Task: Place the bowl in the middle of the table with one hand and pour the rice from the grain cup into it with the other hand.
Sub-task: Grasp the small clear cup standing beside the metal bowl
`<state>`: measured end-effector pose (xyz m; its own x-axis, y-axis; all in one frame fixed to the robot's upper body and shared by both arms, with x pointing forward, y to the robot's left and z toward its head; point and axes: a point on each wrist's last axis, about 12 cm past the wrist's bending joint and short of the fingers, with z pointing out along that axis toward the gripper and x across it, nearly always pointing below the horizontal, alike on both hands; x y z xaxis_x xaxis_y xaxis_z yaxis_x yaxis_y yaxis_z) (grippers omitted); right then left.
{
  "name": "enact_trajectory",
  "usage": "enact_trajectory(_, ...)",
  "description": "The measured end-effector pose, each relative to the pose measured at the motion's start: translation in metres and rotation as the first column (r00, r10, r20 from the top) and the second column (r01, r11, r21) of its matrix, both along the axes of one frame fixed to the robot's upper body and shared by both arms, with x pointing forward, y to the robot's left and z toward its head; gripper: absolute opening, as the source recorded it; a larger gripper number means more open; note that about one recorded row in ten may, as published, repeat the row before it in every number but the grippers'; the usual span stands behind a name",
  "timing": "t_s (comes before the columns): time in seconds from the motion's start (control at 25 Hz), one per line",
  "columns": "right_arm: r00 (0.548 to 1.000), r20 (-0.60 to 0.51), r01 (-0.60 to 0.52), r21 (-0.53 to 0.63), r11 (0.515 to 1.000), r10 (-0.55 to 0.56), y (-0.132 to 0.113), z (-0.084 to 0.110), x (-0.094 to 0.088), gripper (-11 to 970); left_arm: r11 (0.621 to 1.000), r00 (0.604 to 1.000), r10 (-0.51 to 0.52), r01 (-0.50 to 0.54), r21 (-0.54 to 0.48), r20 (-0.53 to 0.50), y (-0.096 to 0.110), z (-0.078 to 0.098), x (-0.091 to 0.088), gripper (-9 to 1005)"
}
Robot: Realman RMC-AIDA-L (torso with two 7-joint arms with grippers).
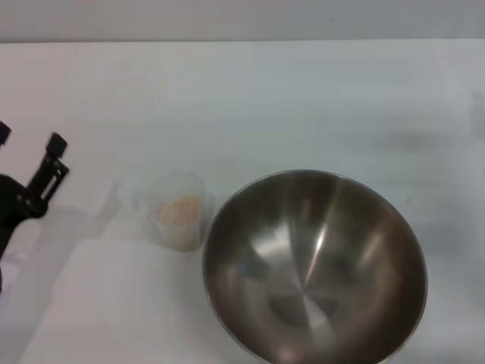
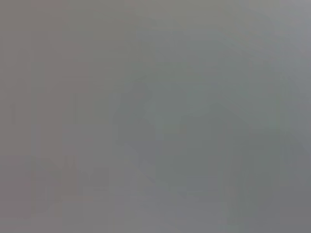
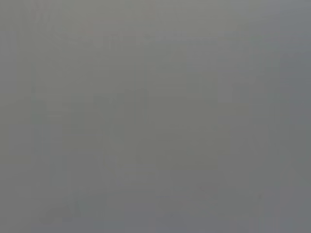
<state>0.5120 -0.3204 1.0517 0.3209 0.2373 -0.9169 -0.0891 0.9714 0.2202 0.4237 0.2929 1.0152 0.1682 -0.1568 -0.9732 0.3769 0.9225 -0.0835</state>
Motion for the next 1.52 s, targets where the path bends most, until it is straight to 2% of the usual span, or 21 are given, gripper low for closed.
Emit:
enact_trajectory(0.24,0.999,-0.038,-0.009,-0.011,1.000,0.009,0.001,0.000,0.011,490,0.997,0.996,-0.078,0.079,0.024,-0.044,-0.009,-0.008,-0.015,830)
enact_trajectory(0.64,0.999,-0.044,0.000,-0.030,1.000,-0.001,-0.004,-0.001,0.010,489,0.980,0.985,-0.146,0.157,0.125,-0.090,-0.022,-0.018,-0.019,828)
enact_trajectory(0.68,0.999,-0.040,0.001,-0.033,0.999,-0.002,-0.005,0.000,0.009,489,0.974,0.981,-0.151,0.169,0.151,-0.125,-0.024,-0.023,-0.018,828)
enact_trajectory(0.96,1.000,-0.026,0.003,-0.036,0.999,-0.004,-0.007,0.000,0.006,489,0.966,0.971,-0.159,0.190,0.177,-0.177,-0.028,-0.029,-0.012,827)
enact_trajectory(1.52,1.000,-0.018,0.005,-0.034,0.999,-0.005,-0.008,0.001,0.003,489,0.956,0.969,-0.126,0.176,0.234,-0.214,-0.030,-0.034,0.001,824)
